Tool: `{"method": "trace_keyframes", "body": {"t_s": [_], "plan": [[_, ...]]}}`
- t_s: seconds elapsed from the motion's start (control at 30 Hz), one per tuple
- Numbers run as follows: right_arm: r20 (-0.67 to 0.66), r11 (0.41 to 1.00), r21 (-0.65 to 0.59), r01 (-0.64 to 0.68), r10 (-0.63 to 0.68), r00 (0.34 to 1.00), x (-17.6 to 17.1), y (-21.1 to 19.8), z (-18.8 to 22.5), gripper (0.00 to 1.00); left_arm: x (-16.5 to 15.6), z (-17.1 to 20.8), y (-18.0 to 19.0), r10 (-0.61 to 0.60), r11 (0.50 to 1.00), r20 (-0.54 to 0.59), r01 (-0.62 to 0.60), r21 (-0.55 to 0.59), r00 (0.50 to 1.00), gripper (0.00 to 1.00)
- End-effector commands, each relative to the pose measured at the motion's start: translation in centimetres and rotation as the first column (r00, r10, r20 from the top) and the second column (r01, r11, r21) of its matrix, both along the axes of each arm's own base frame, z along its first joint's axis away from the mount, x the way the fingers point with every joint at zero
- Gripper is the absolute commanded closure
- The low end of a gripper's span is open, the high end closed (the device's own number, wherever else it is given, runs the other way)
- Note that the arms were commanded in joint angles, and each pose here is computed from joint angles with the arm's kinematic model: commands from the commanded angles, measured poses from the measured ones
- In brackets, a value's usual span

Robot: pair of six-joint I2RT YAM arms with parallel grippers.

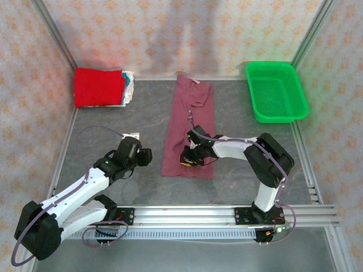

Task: Fold and stack the t-shirts

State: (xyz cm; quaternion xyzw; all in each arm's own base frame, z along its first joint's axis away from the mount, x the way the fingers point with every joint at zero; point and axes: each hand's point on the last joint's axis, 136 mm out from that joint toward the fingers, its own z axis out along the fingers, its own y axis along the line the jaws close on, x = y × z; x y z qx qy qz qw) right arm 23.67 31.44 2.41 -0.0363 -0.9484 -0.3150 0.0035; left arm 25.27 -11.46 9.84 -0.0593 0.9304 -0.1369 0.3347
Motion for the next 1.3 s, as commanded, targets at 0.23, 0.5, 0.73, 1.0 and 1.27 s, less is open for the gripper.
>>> {"method": "trace_keyframes", "body": {"t_s": [0.23, 0.5, 0.73, 1.0, 1.27], "plan": [[0.023, 0.999, 0.022, 0.036, -0.037, 0.999, -0.4, -0.4, 1.8, 1.0, 0.3, -0.7, 0.4, 0.031, 0.999, 0.001, -0.031, 0.012, 1.0, 0.53], [-0.01, 0.993, 0.007, 0.117, -0.117, 0.993, -3.3, -3.1, 1.9, 1.0, 0.1, -1.2, 0.8, 0.044, 0.999, -0.001, -0.044, 0.029, 0.999, 0.52], [-0.013, 0.993, -0.037, 0.113, -0.114, 0.993, -3.5, -3.3, 0.3, 0.73, 0.2, -1.8, -0.2, 0.006, 1.0, -0.029, -0.006, 0.005, 1.0, 0.51], [0.22, 0.991, -0.052, 0.122, -0.108, 0.969, -0.5, -4.6, 6.1, 0.65, -2.3, -2.2, -4.3, -0.18, 0.98, -0.122, 0.167, -0.109, 0.976, 0.51], [0.302, 0.907, -0.038, 0.42, -0.39, 0.87, 1.7, -14.7, 6.3, 0.61, -5.5, -4.7, -9.3, -0.314, 0.943, -0.249, 0.271, -0.193, 0.916, 0.6]]}}
